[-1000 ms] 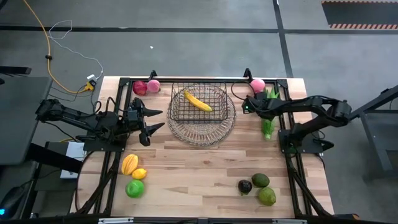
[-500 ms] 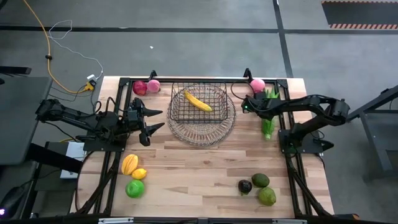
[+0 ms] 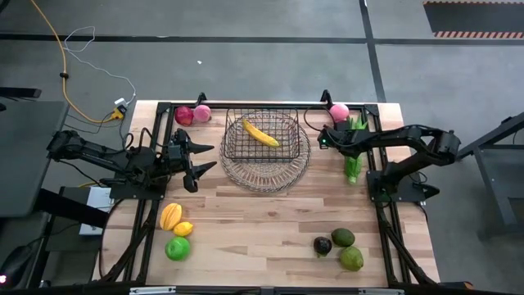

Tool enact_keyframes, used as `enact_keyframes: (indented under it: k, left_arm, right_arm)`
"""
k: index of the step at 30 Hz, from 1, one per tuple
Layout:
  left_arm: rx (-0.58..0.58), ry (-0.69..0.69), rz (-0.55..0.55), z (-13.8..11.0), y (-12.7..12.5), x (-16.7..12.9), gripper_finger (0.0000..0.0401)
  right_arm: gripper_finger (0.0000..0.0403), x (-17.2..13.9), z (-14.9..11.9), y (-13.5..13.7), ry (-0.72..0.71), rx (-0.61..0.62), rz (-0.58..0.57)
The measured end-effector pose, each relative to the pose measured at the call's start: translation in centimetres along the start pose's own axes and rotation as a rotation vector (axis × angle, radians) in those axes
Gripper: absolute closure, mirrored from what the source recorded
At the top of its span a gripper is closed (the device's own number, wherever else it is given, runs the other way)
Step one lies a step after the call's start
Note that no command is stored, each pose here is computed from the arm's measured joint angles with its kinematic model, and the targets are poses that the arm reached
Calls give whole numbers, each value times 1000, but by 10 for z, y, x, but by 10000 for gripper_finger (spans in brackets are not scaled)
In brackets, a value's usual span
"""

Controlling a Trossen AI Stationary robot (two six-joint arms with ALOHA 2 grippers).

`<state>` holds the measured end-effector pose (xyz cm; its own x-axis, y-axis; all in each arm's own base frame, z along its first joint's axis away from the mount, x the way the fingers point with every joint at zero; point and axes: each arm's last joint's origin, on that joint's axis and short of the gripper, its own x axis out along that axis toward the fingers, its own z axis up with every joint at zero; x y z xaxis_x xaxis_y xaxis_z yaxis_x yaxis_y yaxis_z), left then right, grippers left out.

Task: Build produce basket
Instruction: Put the red chili pepper into the wire basket

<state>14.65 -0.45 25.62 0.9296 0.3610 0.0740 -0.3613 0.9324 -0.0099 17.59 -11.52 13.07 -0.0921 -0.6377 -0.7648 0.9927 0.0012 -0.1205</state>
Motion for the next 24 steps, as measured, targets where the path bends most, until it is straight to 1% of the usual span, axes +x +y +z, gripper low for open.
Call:
enact_keyframes:
  k: [11, 14, 21, 24]
  left_arm:
    - [0, 0, 0, 0, 0, 0, 164]
    - [0, 0, 0, 0, 0, 0, 164]
    - [0, 0, 0, 0, 0, 0, 164]
    - [0, 0, 0, 0, 0, 0, 164]
  right_arm:
    - [334, 0, 0, 0, -10, -18, -7]
    - [348, 0, 0, 0, -10, -19, -7]
    - [393, 0, 0, 0, -10, -19, -7]
    - [397, 0, 0, 0, -10, -27, -8]
